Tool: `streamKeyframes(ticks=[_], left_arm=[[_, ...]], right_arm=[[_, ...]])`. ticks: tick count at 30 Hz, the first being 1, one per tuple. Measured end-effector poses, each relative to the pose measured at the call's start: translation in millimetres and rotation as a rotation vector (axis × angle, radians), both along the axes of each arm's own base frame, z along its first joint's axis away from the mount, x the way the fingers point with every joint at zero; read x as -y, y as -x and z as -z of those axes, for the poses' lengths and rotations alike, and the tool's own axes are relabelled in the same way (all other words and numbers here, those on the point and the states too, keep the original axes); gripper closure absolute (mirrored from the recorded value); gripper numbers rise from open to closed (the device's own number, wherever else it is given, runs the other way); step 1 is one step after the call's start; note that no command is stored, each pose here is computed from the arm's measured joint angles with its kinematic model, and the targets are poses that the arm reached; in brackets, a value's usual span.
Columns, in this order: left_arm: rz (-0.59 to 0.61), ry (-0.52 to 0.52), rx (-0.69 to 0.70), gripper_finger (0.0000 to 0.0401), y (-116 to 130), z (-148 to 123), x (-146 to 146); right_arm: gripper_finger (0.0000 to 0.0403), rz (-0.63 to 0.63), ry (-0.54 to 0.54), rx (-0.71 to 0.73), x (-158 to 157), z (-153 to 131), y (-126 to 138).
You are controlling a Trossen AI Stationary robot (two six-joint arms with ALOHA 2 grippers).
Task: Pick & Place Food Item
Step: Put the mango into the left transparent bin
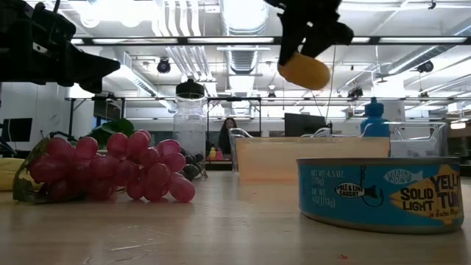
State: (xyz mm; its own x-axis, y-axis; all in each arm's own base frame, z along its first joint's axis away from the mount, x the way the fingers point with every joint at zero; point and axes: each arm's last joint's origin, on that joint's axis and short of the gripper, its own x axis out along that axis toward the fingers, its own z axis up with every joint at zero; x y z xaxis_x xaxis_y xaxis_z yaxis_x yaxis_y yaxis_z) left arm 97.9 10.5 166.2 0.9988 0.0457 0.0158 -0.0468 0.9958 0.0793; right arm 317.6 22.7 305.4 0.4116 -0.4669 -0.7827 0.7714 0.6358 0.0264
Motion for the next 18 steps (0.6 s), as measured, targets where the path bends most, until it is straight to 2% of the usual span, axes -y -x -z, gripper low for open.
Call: streamKeyframes(ticks=[5,12,18], left_arm=[[0.0,0.0,0.0,0.0395,0,0,0],[0.0,0.0,0.0,0.0395,0,0,0],[0.0,0.0,0.001,0.0395,0,0,0]], right_arm=[[0.0212,0.066,0.054,-0.003,36,-9,-2],[0.0211,0.259,0.1,-0.015,101,-7,6],[0.0211,0.395,0.127,0.051,148,-6,13]])
